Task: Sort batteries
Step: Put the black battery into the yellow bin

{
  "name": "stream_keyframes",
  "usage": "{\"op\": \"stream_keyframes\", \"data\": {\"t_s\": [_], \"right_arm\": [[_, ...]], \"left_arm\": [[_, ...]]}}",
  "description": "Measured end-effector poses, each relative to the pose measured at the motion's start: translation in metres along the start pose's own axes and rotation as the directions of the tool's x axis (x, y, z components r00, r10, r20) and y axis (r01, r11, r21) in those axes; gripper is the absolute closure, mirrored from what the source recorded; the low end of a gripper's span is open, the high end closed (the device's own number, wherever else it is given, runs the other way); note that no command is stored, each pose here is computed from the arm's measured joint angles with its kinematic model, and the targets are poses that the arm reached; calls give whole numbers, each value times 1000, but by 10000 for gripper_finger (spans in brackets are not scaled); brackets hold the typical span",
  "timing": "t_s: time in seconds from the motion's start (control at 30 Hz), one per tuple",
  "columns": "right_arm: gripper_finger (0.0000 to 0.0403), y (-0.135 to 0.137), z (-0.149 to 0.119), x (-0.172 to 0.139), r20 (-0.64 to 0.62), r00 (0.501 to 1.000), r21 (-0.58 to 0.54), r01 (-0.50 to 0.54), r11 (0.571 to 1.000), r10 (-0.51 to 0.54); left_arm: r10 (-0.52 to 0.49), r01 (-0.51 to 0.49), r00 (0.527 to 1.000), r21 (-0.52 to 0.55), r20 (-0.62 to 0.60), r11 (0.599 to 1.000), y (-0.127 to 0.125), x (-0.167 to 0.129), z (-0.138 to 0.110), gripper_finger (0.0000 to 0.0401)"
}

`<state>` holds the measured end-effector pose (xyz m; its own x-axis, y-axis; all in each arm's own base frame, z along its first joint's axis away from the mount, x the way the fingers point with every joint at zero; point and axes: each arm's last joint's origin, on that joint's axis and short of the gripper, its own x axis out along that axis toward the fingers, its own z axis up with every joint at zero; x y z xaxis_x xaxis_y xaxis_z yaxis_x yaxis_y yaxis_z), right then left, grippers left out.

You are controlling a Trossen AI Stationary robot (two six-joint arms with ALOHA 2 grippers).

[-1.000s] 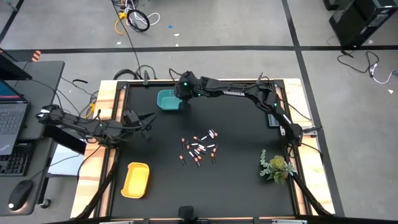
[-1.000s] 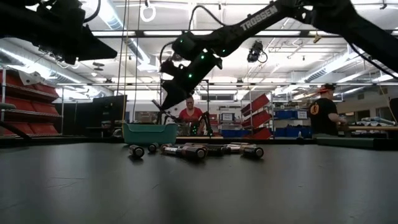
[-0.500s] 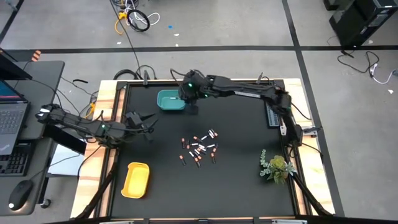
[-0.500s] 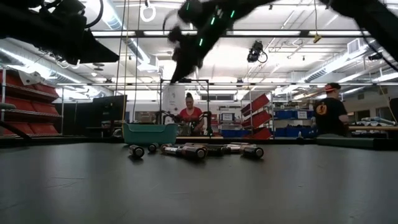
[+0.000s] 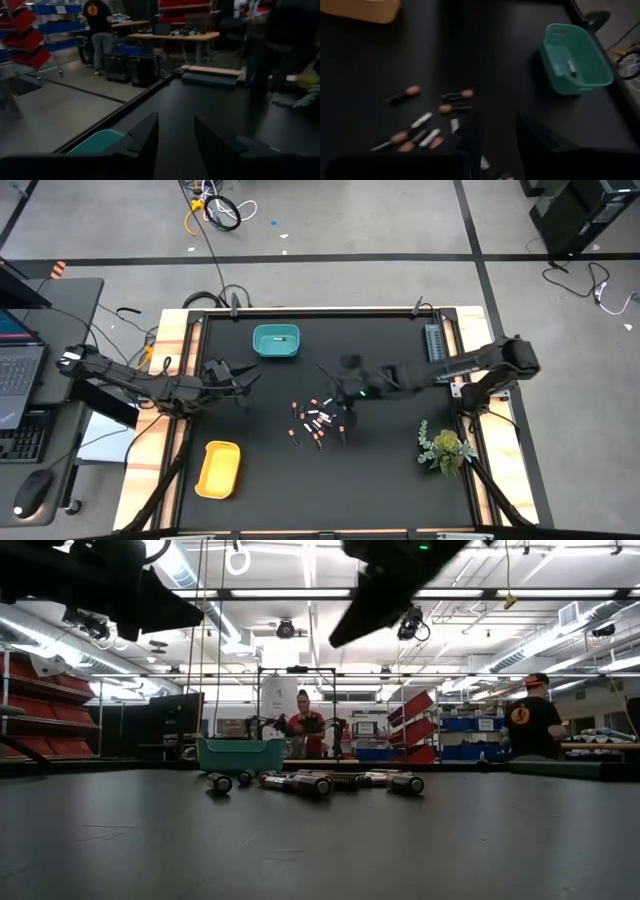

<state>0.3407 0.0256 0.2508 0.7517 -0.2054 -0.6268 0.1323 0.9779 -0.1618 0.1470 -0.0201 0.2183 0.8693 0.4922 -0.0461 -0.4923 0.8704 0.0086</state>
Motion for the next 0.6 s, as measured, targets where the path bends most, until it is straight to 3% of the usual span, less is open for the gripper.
{"op": "stream_keyframes", "data": {"t_s": [0.2,0.37,0.6], "right_arm": [[301,44,-44,0,5,998,123,-71,990,70],[301,85,-67,0,-19,999,79,46,996,-45],[301,118,-96,13,-67,990,140,129,982,-120]], "left_arm": [[-77,73,996,-99,-35,992,-10,8,-7,259],[-86,68,988,-145,-125,987,-19,16,-24,259],[-117,112,953,-34,-278,993,-38,33,-31,271]]}}
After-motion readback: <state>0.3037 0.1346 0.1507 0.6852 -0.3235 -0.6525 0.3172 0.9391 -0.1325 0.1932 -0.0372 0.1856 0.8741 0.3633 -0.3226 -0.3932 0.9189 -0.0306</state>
